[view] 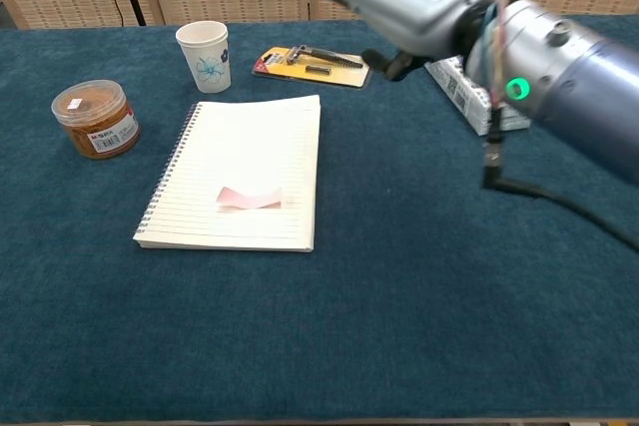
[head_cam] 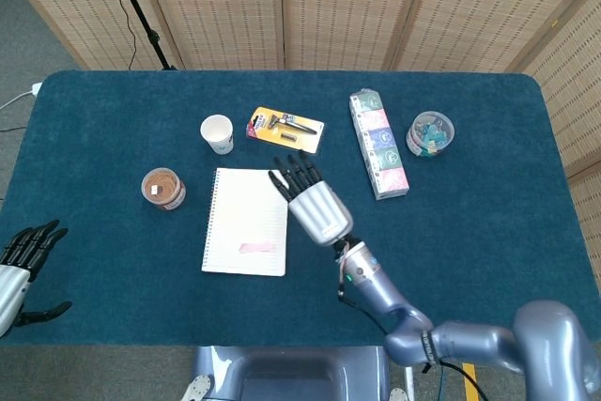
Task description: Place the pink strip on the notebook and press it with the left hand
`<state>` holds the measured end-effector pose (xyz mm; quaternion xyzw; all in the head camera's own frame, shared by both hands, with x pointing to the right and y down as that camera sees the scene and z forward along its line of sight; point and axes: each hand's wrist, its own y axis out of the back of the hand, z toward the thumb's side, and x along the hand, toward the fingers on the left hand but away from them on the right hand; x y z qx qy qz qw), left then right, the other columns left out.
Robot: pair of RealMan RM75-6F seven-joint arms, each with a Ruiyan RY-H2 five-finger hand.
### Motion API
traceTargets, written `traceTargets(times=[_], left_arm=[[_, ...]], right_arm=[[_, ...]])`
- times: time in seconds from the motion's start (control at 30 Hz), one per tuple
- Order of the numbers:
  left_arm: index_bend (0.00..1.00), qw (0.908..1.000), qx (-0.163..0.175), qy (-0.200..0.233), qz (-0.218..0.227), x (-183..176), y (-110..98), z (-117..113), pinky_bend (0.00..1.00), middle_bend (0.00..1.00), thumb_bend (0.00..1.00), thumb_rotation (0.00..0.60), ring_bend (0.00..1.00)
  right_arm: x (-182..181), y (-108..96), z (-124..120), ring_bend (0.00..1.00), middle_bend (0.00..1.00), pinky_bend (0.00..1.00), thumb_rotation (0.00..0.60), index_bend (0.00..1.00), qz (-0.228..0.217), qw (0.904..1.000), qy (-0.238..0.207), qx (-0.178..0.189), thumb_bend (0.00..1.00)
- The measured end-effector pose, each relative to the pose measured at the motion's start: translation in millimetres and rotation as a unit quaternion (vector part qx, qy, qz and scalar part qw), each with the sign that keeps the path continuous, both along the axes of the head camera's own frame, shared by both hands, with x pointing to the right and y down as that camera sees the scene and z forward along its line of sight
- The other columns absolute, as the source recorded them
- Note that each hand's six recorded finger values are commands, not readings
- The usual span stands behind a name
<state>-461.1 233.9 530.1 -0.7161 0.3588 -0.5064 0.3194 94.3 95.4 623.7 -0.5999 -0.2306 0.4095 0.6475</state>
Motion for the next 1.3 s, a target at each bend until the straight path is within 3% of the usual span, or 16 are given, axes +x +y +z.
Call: traceTargets(times=[0.1, 0.13, 0.4, 0.43, 0.5, 0.57, 0.67, 0.77, 0.83, 1.07, 1.3], left_arm=[[0.0, 0.9997, -0.004, 0.002, 0.023, 8.3, -3.9, 6.4, 0.0, 0.0, 0.0, 0.6, 0.0], [0.0, 0.9995, -0.006, 0.001, 0.03, 11.1, -5.5, 8.8, 0.0, 0.0, 0.0, 0.6, 0.0], [0.0, 0.9968, -0.016, 0.0, 0.079, 36.4, -21.4, 17.8, 0.0, 0.0, 0.0, 0.6, 0.0], [0.0, 0.9962, -0.014, -0.001, 0.086, 40.6, -24.6, 17.8, 0.0, 0.02, 0.0, 0.6, 0.01], [0.0, 0.9952, -0.01, -0.002, 0.098, 47.0, -29.3, 17.6, 0.02, 0.15, 0.0, 0.6, 0.11], [0.0, 0.9935, -0.005, -0.002, 0.113, 55.4, -34.9, 17.7, 0.14, 0.36, 0.0, 0.6, 0.28], [0.0, 0.9909, -0.005, -0.001, 0.134, 66.8, -40.2, 19.5, 0.49, 0.62, 0.0, 0.6, 0.5], [0.0, 0.9871, -0.006, -0.008, 0.16, 80.9, -45.7, 24.3, 0.7, 0.77, 0.0, 0.6, 0.66], [0.01, 0.9839, -0.009, -0.015, 0.178, 92.6, -49.2, 29.0, 0.78, 0.83, 0.0, 0.6, 0.73], [0.05, 0.9739, -0.009, -0.043, 0.223, 128.6, -58.2, 41.9, 0.88, 0.93, 0.0, 0.6, 0.82], [0.11, 0.9699, -0.059, -0.043, 0.232, 159.1, -58.3, 57.1, 0.92, 0.98, 0.0, 0.6, 0.86]], right_arm=[[37.5, -8.5, -13.2, 0.0, 0.0, 0.0, 0.6, 0.01, 0.018, 0.9998, 0.001, 0.01, 0.06], [51.7, -10.7, -17.9, 0.0, 0.0, 0.0, 0.6, 0.01, 0.024, 0.9996, 0.0, 0.012, 0.01], [124.6, -9.3, -38.0, 0.0, 0.0, 0.0, 0.6, 0.0, 0.066, 0.9975, -0.023, -0.007, 0.0], [135.1, -6.7, -40.3, 0.0, 0.0, 0.0, 0.6, 0.0, 0.072, 0.9969, -0.028, -0.013, 0.0], [150.1, -1.5, -43.0, 0.0, 0.0, 0.0, 0.6, 0.0, 0.082, 0.9958, -0.035, -0.024, 0.0], [166.9, 7.0, -44.1, 0.0, 0.0, 0.0, 0.6, 0.0, 0.094, 0.9939, -0.043, -0.04, 0.0], [194.8, 21.1, -44.6, 0.0, 0.0, 0.0, 0.6, 0.0, 0.117, 0.9901, -0.046, -0.063, 0.0], [222.5, 36.4, -44.0, 0.0, 0.0, 0.0, 0.6, 0.0, 0.147, 0.9839, -0.051, -0.088, 0.0], [241.2, 48.1, -44.7, 0.0, 0.0, 0.0, 0.6, 0.0, 0.168, 0.9788, -0.056, -0.103, 0.0], [278.6, 80.8, -54.3, 0.0, 0.0, 0.0, 0.6, 0.0, 0.21, 0.9664, -0.076, -0.126, 0.0], [295.5, 101.4, -61.7, 0.0, 0.0, 0.0, 0.6, 0.0, 0.237, 0.9566, -0.097, -0.138, 0.0]])
